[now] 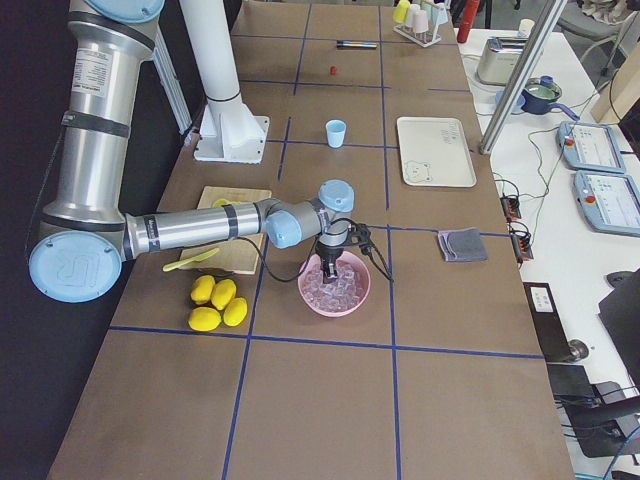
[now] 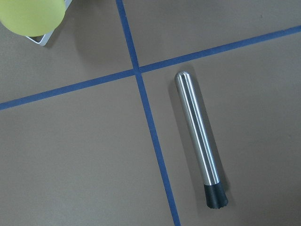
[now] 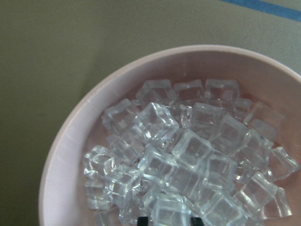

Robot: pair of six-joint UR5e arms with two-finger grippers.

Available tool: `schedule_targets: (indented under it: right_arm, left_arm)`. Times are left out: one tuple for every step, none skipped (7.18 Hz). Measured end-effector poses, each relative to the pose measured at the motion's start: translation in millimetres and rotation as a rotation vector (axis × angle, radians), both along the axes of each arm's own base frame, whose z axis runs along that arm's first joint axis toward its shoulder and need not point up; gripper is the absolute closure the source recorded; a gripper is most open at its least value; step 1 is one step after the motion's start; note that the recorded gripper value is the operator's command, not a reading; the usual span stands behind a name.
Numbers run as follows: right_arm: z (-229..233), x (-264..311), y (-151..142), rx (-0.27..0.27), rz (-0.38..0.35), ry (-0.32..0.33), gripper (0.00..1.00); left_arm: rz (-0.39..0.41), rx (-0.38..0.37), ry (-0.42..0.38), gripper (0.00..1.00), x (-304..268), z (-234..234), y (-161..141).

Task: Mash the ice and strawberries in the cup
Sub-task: 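Grasp another ice cube in the bowl with the right gripper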

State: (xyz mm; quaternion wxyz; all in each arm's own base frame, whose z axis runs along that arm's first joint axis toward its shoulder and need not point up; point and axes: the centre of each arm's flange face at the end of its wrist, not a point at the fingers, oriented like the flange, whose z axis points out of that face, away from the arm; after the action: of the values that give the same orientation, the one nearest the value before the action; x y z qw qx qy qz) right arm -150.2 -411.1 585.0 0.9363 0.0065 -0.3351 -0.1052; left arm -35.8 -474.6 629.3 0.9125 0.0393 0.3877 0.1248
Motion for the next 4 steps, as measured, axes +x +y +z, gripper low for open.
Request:
schedule_targets:
  right_arm:
    - [-0.3, -0.2, -0.2, 0.000, 0.000, 0.000, 0.87]
    - [-3.2, -0.5, -0.6, 0.004, 0.000, -0.003, 0.88]
    - [-12.8, 0.5, -0.9, 0.016, 0.001, -0.015, 0.94]
    - [-32.9, 5.0, -1.2, 0.035, 0.010, -0.030, 0.95]
  left_arm:
    - [0.001, 0.001, 0.000, 0.00, 0.5, -0.1, -0.1]
    - [0.002, 0.001, 0.000, 0.00, 0.9, -0.2, -0.1]
    - [0.002, 0.001, 0.000, 0.00, 1.0, -0.2, -0.1]
    - [0.003, 0.001, 0.000, 0.00, 1.4, -0.1, -0.1]
